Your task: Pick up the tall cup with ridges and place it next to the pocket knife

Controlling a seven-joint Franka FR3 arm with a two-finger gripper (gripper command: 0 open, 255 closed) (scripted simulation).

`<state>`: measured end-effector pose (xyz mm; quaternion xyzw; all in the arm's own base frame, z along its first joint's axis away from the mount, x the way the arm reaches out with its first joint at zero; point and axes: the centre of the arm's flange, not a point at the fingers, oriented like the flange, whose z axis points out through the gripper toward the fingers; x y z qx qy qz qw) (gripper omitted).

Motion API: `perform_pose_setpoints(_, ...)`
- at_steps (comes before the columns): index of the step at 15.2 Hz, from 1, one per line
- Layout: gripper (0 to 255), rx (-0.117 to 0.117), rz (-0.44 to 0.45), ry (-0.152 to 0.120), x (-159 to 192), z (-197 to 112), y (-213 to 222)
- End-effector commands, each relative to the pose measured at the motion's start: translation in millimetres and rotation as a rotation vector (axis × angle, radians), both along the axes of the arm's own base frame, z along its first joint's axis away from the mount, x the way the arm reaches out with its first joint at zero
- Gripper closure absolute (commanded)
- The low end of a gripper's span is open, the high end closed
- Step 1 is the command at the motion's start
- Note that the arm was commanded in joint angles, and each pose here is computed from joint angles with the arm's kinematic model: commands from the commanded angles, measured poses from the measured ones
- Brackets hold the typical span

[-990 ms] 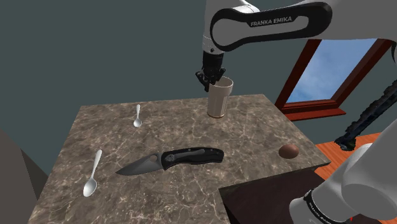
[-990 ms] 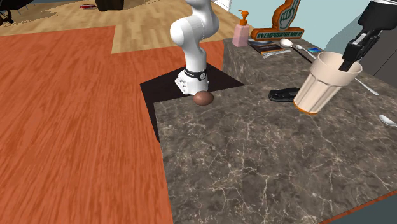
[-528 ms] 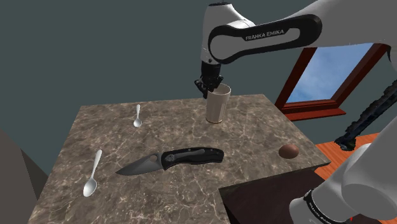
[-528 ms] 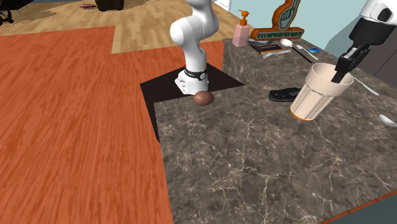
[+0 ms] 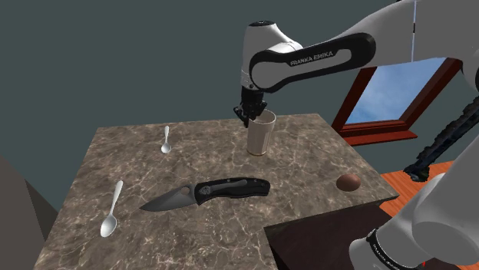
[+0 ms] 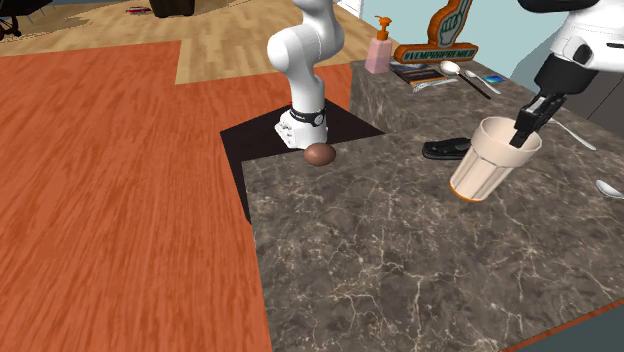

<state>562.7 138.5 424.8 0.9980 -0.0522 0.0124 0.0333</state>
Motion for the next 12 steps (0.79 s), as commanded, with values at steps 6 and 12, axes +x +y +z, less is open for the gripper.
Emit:
perform_pose_setpoints(6,255,0.000,0.000,-0.001,0,-29,-1)
perform_pose_setpoints(12,255,0.000,0.000,-0.001,0,-29,-1)
